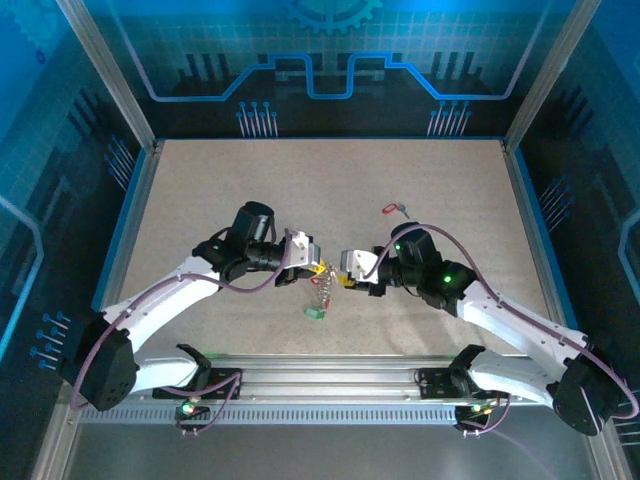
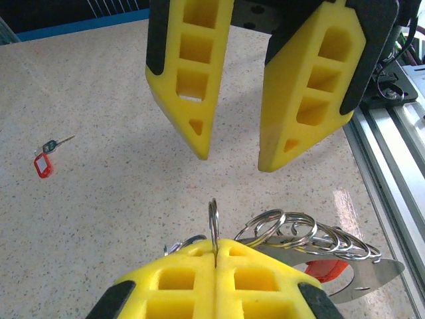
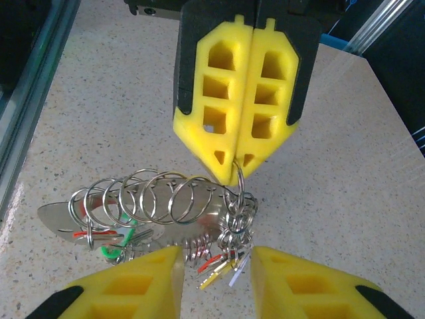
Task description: Put the keys on the keyring
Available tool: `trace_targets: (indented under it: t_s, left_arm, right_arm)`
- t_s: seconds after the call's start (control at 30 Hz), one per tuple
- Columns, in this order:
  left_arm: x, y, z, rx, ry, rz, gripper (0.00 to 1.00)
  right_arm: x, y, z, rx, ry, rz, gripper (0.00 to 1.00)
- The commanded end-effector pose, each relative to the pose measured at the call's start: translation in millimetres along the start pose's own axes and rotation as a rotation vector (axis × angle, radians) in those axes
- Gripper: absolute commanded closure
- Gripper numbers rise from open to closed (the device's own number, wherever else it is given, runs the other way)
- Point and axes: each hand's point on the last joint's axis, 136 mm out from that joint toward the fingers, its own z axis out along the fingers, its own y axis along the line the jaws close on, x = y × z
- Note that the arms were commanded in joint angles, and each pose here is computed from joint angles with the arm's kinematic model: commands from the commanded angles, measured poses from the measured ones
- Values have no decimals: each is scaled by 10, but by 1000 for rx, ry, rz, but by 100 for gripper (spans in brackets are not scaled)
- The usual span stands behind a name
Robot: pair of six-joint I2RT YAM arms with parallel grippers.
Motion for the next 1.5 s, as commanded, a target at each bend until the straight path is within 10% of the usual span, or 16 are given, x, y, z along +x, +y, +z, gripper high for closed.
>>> trace_targets:
  t_s: [0.0, 0.7, 0.87, 0.97, 1.47]
  left_arm:
    - [-304, -29, -93, 15, -77, 82, 100]
    - [-367, -51, -69, 55, -102, 67, 100]
    - [-394, -52, -90, 48, -110, 61, 100]
    - [-362, -31, -146, 6, -79, 54, 83]
    - [-339, -85, -270, -75, -129, 18, 70]
  right_arm:
    - [-154, -58, 17, -13, -43, 4, 67]
    - [-221, -55, 251, -19, -36, -47, 81]
    - [-214, -44, 260, -22, -37, -39, 100]
    - [-282, -86, 206, 21, -103, -8, 100]
    - [-510, -91, 29, 46, -342, 114, 100]
